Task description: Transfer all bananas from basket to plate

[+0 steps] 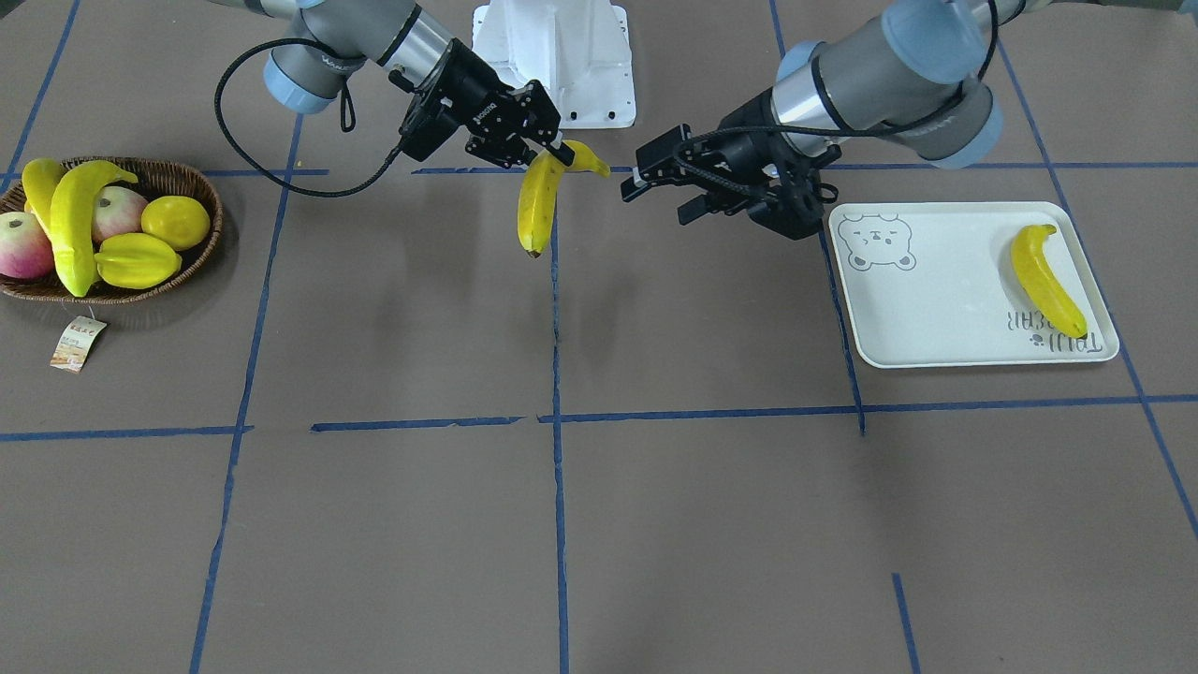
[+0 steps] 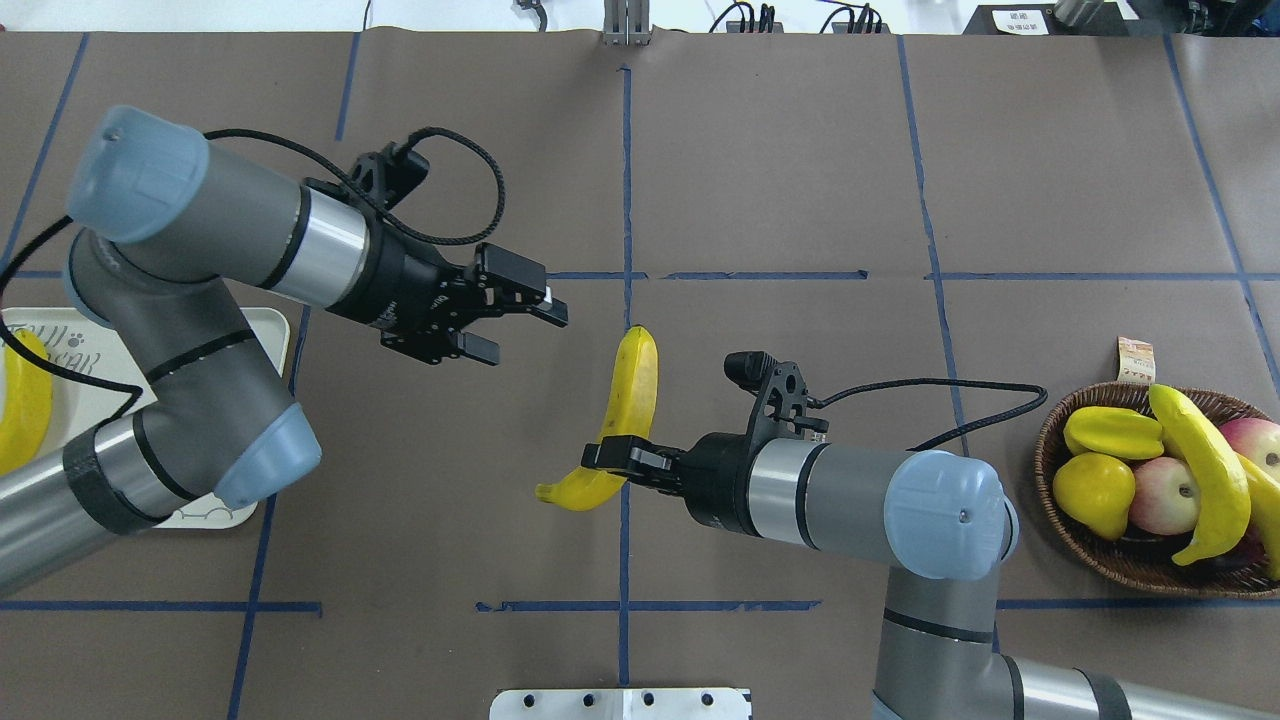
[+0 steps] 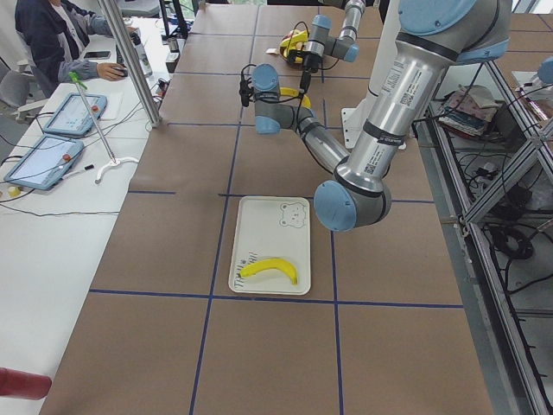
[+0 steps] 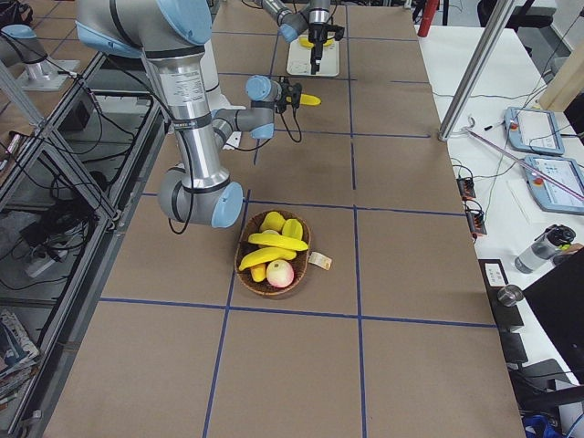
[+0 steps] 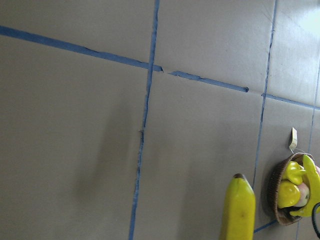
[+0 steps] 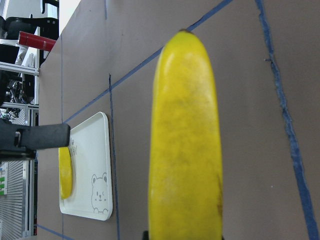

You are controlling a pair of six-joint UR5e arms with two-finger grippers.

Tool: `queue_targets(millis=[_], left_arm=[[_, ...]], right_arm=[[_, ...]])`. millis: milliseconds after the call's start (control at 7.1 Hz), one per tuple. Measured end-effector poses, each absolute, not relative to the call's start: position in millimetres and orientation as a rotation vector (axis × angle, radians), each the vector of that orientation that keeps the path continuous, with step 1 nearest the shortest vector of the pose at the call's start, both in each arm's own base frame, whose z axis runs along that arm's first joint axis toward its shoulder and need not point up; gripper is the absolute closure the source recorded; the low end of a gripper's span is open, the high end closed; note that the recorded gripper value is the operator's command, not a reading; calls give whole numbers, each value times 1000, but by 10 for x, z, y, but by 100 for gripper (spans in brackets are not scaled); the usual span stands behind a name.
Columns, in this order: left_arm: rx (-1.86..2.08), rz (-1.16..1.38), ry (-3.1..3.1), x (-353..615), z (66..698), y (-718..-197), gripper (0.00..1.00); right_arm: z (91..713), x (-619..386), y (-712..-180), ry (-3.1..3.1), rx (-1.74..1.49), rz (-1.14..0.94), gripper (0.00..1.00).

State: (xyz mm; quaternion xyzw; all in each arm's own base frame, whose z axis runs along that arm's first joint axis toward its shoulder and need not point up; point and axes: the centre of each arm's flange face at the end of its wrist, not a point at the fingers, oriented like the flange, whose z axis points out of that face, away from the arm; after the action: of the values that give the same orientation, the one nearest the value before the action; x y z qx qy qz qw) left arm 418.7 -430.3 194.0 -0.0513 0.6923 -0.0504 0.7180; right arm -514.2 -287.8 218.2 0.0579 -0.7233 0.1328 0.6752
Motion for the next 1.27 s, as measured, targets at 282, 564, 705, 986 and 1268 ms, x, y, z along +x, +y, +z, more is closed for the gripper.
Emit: queue_targets(millis=[282,564,705,986,1268], left_arm=[[-125,-140,1549,4627,1744,-3991,1],[-106,-159,1556,4976,1620,-3751,4],[-103,-166,1551,5044,1612,-3724,8],[-98,-178,1534,5131,1645,-3748,19],[-86,-186,1531,5166,1632,-3775,31]], right_arm=[[2161,-5162,-2869,-1630,131,299,93],[2157,-5162,-2865,-1631,130,299,93],[2152,-5157,-2864,-1633,130,299,93],[2141,-5155,-2853,-1635,128,298,92],[2139,-5156,-2835,-1636,126,296,93]])
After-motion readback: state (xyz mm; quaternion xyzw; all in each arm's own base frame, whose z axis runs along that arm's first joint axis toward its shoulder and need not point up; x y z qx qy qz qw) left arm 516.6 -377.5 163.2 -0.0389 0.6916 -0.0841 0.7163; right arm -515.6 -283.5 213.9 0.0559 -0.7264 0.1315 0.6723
